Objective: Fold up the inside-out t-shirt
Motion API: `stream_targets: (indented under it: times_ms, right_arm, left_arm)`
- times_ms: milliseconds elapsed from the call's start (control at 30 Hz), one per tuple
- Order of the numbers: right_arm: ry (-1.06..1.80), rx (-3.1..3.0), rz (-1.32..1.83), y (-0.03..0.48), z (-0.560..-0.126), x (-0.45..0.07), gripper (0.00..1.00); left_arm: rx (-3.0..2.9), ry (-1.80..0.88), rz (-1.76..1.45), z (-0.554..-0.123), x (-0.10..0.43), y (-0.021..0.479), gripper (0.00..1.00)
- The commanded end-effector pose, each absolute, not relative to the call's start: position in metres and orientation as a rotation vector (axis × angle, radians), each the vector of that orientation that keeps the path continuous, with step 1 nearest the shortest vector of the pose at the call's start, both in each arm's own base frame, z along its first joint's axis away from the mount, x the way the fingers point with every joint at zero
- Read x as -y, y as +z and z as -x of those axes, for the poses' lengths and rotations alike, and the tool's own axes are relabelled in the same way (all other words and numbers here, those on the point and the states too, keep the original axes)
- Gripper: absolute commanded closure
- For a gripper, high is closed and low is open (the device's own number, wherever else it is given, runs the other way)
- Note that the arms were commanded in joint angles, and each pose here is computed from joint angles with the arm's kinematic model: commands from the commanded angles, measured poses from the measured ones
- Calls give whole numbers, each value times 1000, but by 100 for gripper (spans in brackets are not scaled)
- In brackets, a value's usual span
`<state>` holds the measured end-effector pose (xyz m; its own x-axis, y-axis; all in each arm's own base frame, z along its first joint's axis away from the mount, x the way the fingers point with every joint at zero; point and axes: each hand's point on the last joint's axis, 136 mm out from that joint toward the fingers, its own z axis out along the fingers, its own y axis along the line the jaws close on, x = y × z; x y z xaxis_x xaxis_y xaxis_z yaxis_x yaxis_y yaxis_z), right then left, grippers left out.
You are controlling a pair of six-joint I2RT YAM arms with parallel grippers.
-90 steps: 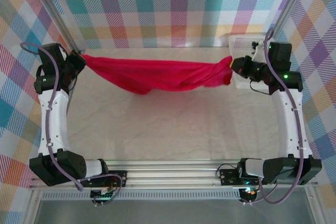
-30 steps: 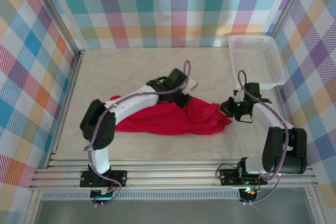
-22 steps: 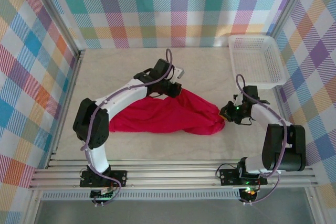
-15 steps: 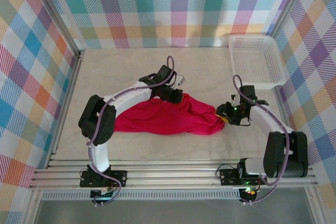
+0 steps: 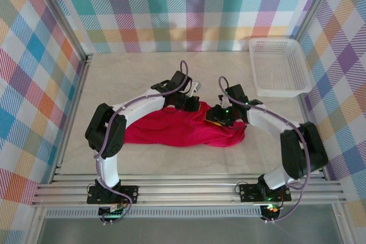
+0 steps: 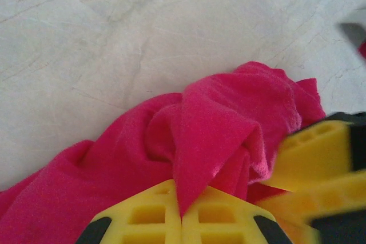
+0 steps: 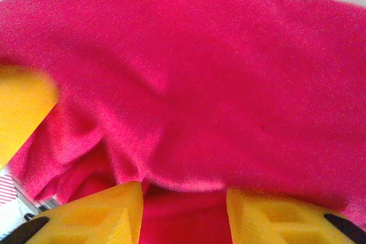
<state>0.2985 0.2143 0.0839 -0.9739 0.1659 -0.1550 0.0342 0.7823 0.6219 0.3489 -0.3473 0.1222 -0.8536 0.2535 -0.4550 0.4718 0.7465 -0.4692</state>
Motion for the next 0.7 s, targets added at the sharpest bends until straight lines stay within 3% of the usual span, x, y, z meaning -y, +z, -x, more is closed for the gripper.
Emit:
stream_targets:
  times_ms: [0, 133, 233, 267, 400, 667]
  right_arm:
    - [1074, -2671, -182, 97, -332, -236, 58]
    - [1062, -2666, -210, 88, -353, -242, 59]
    - [968, -2718, -229, 75, -359, -234, 95]
    - [956, -2727, -228, 77, -358, -229, 100]
    - [989, -2688, -121, 124, -346, -221, 100]
    - [1132, -2630, 114, 212, -277, -207, 100]
  left_arm:
    - [-2544, -896, -543, -342, 350, 142, 100]
    - [-2553, -894, -526, -341, 346, 139, 100]
    - [-2563, -914, -480, -344, 336, 139, 100]
    - [-2564, -919, -459, -346, 332, 141, 100]
    - [-2547, -927, -412, -352, 316, 152, 100]
    - [-2516, -938, -411, -357, 314, 165, 100]
